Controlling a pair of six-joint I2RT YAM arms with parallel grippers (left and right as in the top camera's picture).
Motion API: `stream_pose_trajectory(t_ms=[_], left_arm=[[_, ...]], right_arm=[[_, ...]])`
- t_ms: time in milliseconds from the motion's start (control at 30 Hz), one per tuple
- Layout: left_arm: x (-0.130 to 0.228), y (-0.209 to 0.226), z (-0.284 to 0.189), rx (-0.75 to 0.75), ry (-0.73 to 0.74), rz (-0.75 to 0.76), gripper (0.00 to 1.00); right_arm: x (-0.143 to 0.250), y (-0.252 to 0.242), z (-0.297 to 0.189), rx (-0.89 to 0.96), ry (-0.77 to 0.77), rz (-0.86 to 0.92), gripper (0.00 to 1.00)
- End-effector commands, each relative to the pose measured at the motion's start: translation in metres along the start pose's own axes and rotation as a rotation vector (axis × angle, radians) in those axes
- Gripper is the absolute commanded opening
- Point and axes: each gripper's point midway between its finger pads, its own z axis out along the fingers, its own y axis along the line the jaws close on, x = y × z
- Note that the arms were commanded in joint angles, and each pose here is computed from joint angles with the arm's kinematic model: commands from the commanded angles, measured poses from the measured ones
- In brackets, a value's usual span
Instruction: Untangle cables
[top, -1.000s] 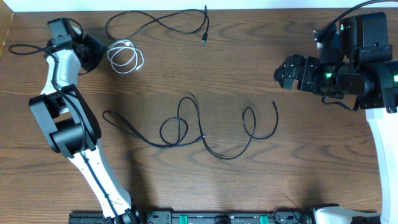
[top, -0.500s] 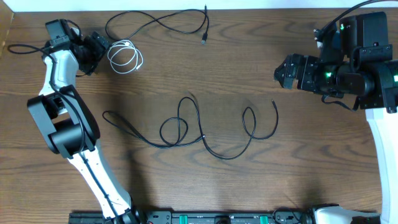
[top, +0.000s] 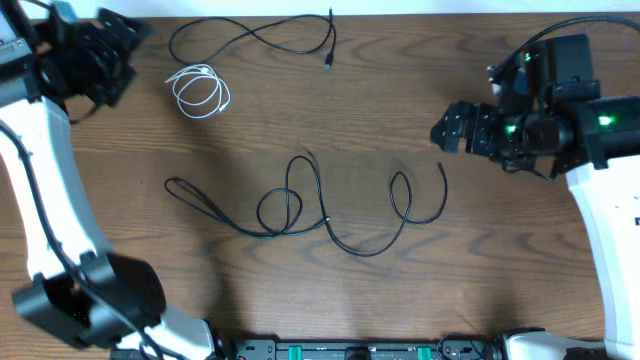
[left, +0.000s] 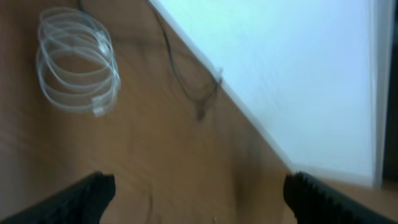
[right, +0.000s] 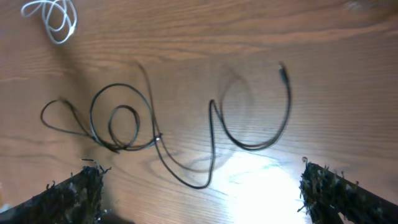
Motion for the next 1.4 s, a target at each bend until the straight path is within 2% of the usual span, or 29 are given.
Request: stream_pose_trajectory(t_ms=[0, 67, 167, 300, 500, 800, 833, 900, 1000, 1167, 1367], left_arm=[[0.057, -0.008, 0.016, -0.002, 0.198, 0.167, 0.92], [0.092, 0.006, 0.025, -0.138, 0.302, 0.199, 0.91], [0.124, 0.027, 0.038, -0.339, 0.388, 0.258, 0.92], [0.174, 0.043, 0.062, -0.501, 0.529, 0.375, 0.92], [0.204, 0.070, 0.088, -0.673, 0.547, 0.536, 0.92], [0.236, 0.088, 0.121, -0.626, 0.590, 0.586, 0.91], [0.238, 0.089, 0.124, -0.610, 0.596, 0.587, 0.89], [0.244, 0.089, 0.130, -0.571, 0.611, 0.591, 0.74], [0.254, 0.092, 0.135, -0.529, 0.637, 0.569, 0.72], [0.264, 0.108, 0.134, -0.556, 0.668, 0.551, 0.69], [0.265, 0.114, 0.140, -0.546, 0.657, 0.561, 0.55]], right_arm=[[0.016, 0.011, 0.015, -0.078, 0.070, 0.009, 0.99], [0.022, 0.008, 0.025, -0.083, 0.095, 0.021, 0.99], [0.029, 0.002, 0.036, -0.081, 0.121, 0.054, 0.99], [0.045, 0.005, 0.047, -0.115, 0.185, 0.079, 0.99], [0.067, 0.008, 0.059, -0.110, 0.253, 0.064, 0.99], [0.078, 0.023, 0.064, -0.131, 0.277, 0.011, 0.99], [0.078, 0.024, 0.064, -0.131, 0.278, 0.012, 0.99], [0.079, 0.024, 0.064, -0.131, 0.278, 0.012, 0.99], [0.079, 0.024, 0.064, -0.130, 0.278, 0.023, 0.99], [0.080, 0.025, 0.064, -0.130, 0.282, 0.026, 0.99], [0.080, 0.025, 0.064, -0.130, 0.284, 0.027, 0.99]])
